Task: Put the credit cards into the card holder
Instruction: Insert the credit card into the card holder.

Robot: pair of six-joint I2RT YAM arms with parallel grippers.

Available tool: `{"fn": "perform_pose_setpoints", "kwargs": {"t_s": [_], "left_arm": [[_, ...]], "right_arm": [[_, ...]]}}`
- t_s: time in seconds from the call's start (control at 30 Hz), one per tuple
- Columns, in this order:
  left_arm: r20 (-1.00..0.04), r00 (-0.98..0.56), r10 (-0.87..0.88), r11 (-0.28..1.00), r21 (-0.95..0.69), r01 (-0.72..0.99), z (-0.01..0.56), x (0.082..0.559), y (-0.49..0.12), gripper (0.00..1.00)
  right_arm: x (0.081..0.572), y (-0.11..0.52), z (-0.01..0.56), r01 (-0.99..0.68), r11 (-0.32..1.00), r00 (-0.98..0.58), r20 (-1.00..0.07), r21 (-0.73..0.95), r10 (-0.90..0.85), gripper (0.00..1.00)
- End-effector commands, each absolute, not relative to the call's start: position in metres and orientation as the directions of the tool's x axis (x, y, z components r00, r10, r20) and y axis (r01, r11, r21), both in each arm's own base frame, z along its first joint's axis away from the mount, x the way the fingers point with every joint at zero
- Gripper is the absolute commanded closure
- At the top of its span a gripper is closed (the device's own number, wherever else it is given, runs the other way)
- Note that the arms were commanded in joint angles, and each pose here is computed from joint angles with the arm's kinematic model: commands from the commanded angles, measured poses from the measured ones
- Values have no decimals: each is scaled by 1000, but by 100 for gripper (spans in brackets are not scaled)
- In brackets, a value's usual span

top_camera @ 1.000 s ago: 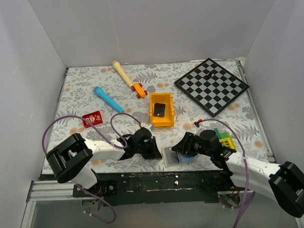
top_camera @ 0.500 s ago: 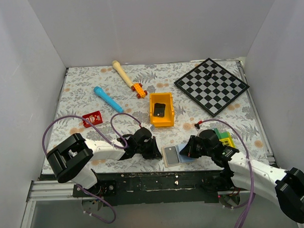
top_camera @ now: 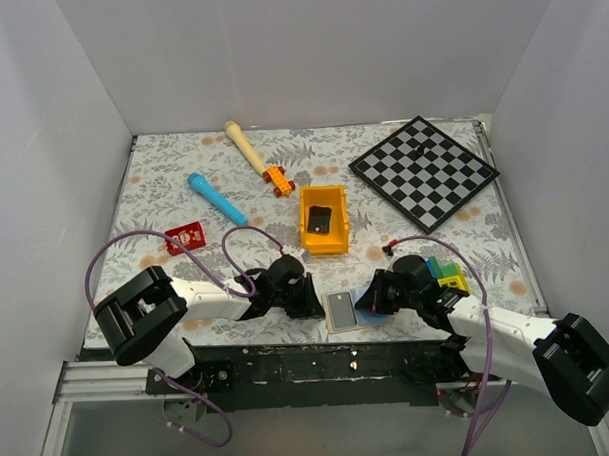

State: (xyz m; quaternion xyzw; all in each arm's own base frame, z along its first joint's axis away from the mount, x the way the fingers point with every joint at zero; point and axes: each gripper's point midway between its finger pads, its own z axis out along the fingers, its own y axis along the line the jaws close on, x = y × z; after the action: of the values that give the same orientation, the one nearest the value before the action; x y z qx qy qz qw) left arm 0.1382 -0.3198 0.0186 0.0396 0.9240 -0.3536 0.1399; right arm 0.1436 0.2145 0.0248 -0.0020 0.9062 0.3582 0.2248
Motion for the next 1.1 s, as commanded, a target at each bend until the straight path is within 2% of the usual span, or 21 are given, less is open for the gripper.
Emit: {"fn": "perform_pose_setpoints", "kwargs": {"t_s": [0.0, 0.67, 0.93, 1.07], "left_arm": [[-297, -955, -12, 741, -644, 191, 21, 139, -325, 98], [-297, -955, -10, 739, -646, 193, 22, 140, -326, 99], [-301, -954, -14, 744, -640, 191, 23, 140, -324, 99], [-299, -954, -15, 745, -640, 189, 22, 140, -324, 98]], "right_arm": [[152, 227, 38, -205, 709, -888, -432, 675, 155, 99], [148, 247, 42, -223, 633, -909, -392, 741, 139, 99], [160, 231, 73, -272, 691, -852, -502, 670, 152, 99], [167, 199, 79, -216, 798, -810, -560, 562, 175, 75]]}}
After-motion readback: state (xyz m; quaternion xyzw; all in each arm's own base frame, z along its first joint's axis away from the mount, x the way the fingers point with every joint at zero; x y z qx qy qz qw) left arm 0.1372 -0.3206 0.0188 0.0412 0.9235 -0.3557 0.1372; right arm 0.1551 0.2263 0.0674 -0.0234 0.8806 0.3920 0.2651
